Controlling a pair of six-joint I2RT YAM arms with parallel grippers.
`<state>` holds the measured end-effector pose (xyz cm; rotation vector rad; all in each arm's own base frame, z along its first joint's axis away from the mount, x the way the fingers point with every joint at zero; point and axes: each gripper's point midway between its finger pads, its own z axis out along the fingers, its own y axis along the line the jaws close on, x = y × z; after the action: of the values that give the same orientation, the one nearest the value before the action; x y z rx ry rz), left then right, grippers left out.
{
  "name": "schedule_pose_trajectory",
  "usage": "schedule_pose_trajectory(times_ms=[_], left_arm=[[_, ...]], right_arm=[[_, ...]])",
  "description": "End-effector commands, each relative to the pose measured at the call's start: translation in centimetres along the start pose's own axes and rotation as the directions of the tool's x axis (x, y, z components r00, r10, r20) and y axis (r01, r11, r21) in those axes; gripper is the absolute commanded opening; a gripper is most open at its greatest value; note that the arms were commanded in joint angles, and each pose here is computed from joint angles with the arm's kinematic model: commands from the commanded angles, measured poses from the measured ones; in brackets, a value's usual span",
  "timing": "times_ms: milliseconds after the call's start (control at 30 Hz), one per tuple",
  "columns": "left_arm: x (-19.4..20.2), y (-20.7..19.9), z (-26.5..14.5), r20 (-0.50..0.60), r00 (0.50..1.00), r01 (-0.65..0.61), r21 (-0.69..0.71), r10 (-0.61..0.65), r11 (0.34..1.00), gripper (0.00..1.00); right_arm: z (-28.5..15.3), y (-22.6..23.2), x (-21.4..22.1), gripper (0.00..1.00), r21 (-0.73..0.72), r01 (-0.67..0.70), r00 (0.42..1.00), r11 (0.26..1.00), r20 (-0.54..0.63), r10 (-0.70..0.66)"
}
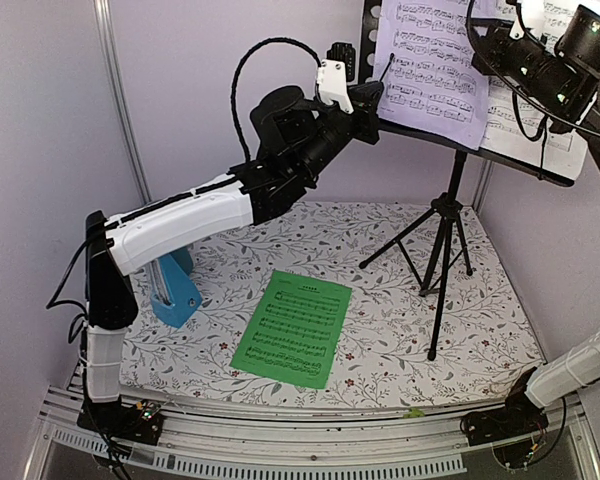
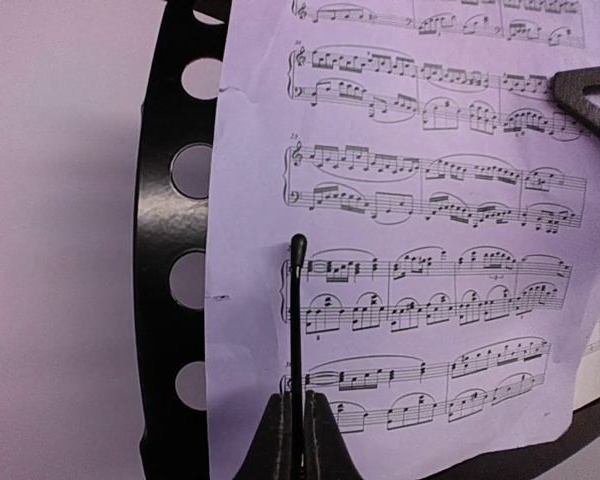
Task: Set up the instrument practice props
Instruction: Pick up the music stand locking hook from the music stand, then place the sheet music on the music stand.
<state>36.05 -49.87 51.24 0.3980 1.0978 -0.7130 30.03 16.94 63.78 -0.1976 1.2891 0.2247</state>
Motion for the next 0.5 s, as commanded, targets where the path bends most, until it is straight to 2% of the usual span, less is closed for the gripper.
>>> schedule_pose_trajectory(times_ms=[0, 200, 467], left_arm=[[-1.7, -1.0, -0.6, 0.017, 1.000, -0.013, 0.028, 0.012, 1.000, 0.00], [-1.6, -1.2, -0.7, 0.011, 1.000, -0.017, 0.035, 0.016, 0.999, 0.00], [-1.7, -1.1, -0.8, 0.012, 1.000, -0.017, 0.037, 0.017, 0.999, 0.00]], right_arm=[[0.6, 1.3, -0.8, 0.00, -0.061, 0.066, 0.997, 0.996, 0.047, -0.064], [1.1, 2.4, -0.4, 0.00, -0.108, 0.132, 0.990, 0.985, 0.058, -0.127], [1.8, 2.7, -0.4, 0.00, -0.106, 0.089, 0.994, 0.990, 0.065, -0.082]])
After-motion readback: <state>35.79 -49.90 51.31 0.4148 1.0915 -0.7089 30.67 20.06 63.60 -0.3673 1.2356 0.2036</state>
